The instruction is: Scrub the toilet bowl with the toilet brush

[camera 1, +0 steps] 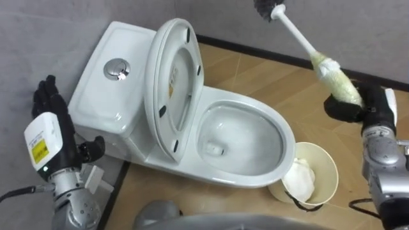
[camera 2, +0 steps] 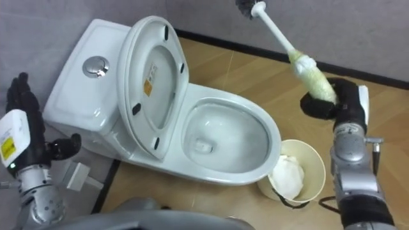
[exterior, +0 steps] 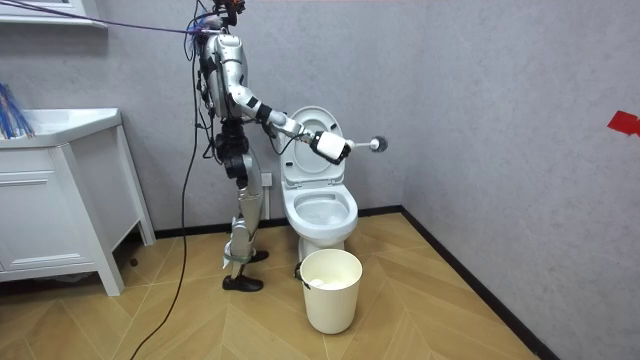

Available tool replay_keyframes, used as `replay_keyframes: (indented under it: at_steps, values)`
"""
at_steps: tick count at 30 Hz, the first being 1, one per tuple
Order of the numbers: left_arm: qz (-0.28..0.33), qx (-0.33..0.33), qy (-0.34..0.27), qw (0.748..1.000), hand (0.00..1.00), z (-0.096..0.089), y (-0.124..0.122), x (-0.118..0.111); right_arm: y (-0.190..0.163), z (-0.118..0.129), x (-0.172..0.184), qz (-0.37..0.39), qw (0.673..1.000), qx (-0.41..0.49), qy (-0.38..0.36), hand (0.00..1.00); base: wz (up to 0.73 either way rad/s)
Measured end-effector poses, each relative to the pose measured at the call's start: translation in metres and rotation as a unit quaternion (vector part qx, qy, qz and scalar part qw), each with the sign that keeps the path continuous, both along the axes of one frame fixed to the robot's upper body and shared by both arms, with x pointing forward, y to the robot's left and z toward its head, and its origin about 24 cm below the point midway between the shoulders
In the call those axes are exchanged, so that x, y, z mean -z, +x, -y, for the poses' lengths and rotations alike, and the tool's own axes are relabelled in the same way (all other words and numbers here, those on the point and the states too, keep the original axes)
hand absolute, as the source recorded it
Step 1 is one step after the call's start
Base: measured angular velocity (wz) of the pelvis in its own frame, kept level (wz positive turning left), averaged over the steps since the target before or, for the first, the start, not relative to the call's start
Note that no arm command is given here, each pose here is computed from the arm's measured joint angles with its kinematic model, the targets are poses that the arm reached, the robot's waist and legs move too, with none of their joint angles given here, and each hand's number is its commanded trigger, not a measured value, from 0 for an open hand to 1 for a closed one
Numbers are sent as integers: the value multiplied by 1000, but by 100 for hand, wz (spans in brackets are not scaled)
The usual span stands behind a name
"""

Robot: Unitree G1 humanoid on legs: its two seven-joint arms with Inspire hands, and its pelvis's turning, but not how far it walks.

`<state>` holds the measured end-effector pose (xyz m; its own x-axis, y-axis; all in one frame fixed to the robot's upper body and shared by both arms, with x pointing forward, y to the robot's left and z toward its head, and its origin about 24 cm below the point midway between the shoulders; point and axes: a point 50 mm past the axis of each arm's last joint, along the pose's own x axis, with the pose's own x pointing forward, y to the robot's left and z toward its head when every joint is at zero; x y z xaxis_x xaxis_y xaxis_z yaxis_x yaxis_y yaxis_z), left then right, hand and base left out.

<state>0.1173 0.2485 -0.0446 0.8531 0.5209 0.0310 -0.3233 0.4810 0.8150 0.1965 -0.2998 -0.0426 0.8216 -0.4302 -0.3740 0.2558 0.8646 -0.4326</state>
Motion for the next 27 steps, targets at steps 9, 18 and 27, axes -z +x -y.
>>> replay_keyframes:
  at_steps: [9, 18, 27]
  values:
    - [-149, -119, -122, 974, 0, -11, -72, 48, -11, 10, 0, 0, 1000, 26, 7, 100, 0]
    - [-338, -331, -311, 824, 0, -6, -179, 95, -35, 3, 15, -19, 995, 76, 58, 100, -2]
    - [-354, -369, -414, 753, 0, 0, -175, 110, -78, -2, 49, -111, 982, 129, 76, 100, -11]
